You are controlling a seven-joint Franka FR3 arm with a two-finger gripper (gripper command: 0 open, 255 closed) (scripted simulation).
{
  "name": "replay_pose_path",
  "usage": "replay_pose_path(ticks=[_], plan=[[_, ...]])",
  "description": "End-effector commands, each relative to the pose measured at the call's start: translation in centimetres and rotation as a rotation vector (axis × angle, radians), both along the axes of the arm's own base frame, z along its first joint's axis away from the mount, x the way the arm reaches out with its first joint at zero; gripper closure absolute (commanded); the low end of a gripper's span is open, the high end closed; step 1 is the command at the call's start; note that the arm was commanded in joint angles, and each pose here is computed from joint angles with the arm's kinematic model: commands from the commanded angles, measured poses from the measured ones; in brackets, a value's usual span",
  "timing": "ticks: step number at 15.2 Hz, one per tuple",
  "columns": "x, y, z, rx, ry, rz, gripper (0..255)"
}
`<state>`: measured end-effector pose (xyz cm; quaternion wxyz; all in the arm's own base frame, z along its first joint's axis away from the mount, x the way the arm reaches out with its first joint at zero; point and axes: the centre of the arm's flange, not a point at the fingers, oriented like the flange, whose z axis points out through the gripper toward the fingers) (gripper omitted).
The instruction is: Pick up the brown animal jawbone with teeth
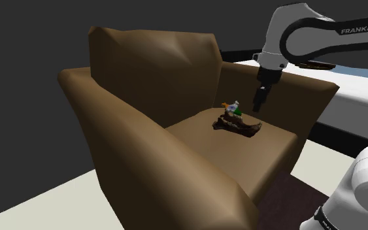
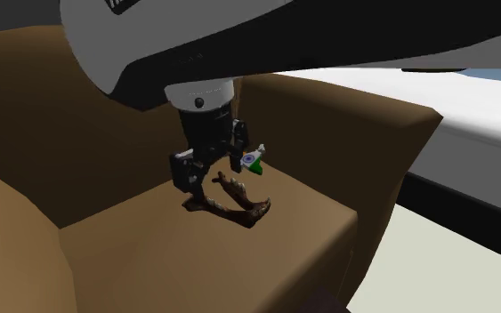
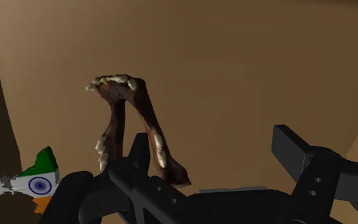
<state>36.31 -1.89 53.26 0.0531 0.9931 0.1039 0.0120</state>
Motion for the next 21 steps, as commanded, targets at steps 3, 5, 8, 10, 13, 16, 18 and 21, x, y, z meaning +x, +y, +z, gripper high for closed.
replay_pose_path(ticks=[3, 5, 8, 10, 13, 16, 18, 21], plan=[[3.2, -1.4, -3.8, -0.013, -0.001, 0.051, 0], [4.8, -2.1, -5.7, -0.020, 0.000, 0.076, 0], [7.3, -3.1, -8.6, -0.030, 0.001, 0.114, 0], [9.0, -3.7, -10.5, -0.036, 0.001, 0.138, 0], [11.5, -4.6, -13.3, -0.046, 0.002, 0.176, 0], [12.5, -4.9, -14.9, -0.050, 0.002, 0.190, 0], [12.5, -4.9, -15.9, -0.050, 0.002, 0.190, 0], [12.5, -4.9, -17.5, -0.050, 0.002, 0.190, 0]])
